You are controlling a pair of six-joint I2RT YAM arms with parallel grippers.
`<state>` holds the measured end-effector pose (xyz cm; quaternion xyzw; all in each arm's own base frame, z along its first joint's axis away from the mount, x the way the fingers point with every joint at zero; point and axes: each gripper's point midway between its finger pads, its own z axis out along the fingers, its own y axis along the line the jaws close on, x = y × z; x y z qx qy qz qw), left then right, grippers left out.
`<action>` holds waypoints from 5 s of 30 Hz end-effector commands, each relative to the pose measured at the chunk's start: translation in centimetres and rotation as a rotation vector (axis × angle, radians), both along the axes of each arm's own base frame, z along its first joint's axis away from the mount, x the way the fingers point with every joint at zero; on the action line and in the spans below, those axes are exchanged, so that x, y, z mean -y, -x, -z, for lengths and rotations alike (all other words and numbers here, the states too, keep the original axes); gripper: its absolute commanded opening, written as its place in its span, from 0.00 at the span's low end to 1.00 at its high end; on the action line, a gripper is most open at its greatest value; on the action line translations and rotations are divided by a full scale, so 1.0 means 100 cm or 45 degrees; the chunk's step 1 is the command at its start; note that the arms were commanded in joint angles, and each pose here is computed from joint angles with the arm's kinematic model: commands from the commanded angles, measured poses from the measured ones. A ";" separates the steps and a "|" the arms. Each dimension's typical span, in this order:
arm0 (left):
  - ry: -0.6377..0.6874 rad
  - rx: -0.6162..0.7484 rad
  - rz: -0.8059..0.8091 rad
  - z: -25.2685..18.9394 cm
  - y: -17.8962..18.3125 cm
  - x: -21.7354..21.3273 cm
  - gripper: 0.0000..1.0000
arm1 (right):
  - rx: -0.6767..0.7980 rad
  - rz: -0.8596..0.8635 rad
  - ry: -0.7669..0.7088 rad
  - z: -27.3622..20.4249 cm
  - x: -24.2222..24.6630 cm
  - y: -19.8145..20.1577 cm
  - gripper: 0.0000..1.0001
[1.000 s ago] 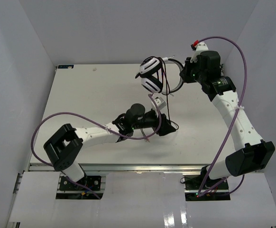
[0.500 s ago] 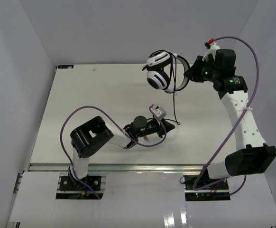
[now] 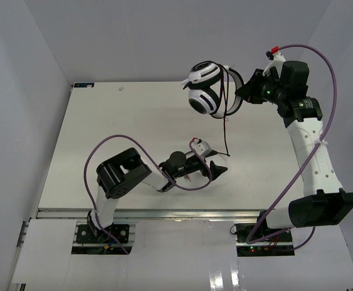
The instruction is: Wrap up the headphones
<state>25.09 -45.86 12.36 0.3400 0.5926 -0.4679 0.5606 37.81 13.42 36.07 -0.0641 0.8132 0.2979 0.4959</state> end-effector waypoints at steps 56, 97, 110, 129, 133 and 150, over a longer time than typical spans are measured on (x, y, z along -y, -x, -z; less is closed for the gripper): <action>-0.168 -0.264 -0.115 -0.046 -0.128 -0.168 0.00 | 0.712 -0.509 0.667 -0.018 0.015 0.074 0.08; 0.195 -0.890 -0.023 -0.207 -0.080 -0.048 0.35 | 0.223 0.450 0.446 0.062 -0.012 -0.048 0.08; -0.043 -0.411 0.107 -0.175 -0.007 -0.052 0.69 | 0.166 0.369 0.197 0.014 0.018 -0.053 0.08; -0.110 0.166 -0.206 -0.058 -0.021 -0.077 0.98 | 0.249 0.076 -0.001 -0.059 0.000 -0.007 0.08; -0.068 0.184 -0.324 -0.057 -0.044 -0.064 0.98 | 0.238 0.035 -0.019 -0.057 -0.003 0.001 0.08; -0.114 0.282 -0.207 -0.070 -0.049 -0.022 0.97 | 0.197 -0.108 -0.035 -0.045 -0.017 0.016 0.08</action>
